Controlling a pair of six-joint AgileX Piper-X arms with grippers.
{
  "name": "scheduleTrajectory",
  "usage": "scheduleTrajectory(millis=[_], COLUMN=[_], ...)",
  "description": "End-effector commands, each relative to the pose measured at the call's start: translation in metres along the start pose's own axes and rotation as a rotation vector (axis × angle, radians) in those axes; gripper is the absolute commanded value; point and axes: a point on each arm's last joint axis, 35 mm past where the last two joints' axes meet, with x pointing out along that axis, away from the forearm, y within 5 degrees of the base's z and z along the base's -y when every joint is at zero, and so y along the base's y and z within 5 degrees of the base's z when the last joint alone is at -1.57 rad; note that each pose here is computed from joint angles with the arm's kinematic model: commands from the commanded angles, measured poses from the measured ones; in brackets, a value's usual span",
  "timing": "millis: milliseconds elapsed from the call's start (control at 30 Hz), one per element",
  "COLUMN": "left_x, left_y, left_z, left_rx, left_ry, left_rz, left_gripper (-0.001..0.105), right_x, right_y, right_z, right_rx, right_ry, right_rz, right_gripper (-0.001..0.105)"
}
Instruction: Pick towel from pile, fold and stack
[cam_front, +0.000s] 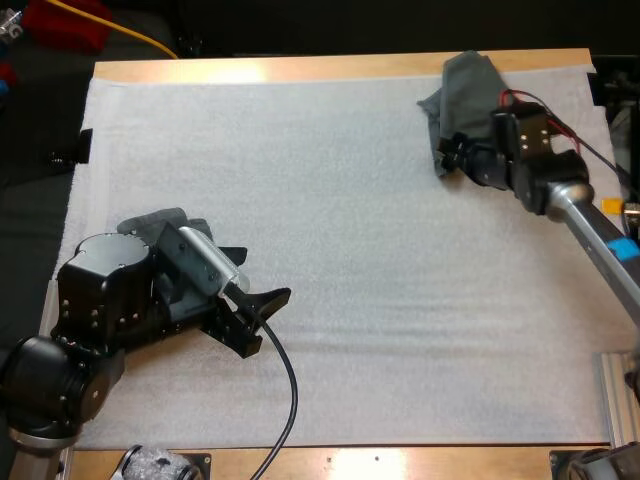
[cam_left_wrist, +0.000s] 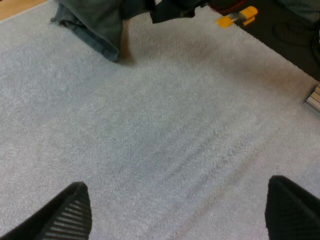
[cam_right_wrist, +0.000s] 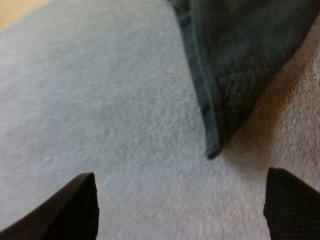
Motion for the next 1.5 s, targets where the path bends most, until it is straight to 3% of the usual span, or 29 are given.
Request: scheduleTrajectory(millis=[0,367,500,633,967,1167,1467], left_x=[-0.003,-0.003,-0.003,-0.003,-0.003,-0.003,-0.003], left_y=[-0.002,-0.002,-0.002,-0.002,-0.002,-0.002,-0.002], left_z=[0.001,0.001,0.001,0.001,0.001,0.001,0.001], left_rx=[-0.005,-0.005,-0.004,-0.004,-0.004,-0.004,-0.004], left_ry=[-0.01,-0.01,-0.011,-0.011,-0.011,-0.011,-0.011], left_rz=[-0.002,-0.002,-0.002,-0.002,-0.002,-0.002,-0.002], left_gripper=[0.07,0.07,0.07,0.07,0.07,0.07,0.07], right_x=[0.006,0.077,0.092,0.096,0.096,0.096,0.063], right_y=[0.001,-0.011,-0.014,-0.015,-0.015,-0.015,0.009], right_z=[0.002,-0.016,-0.024,-0.027,-0.028,-0.028,-0.015], right_rx=[0.011,0.156,0.208,0.209,0.207,0.18,-0.048], right_ry=[-0.005,-0.001,0.025,0.032,0.035,0.042,0.0], right_rz=[-0.012,-0.017,-0.017,-0.02,-0.031,-0.014,0.0], right_gripper=[0.067,0.067,0.055,0.051,0.003,0.002,0.002])
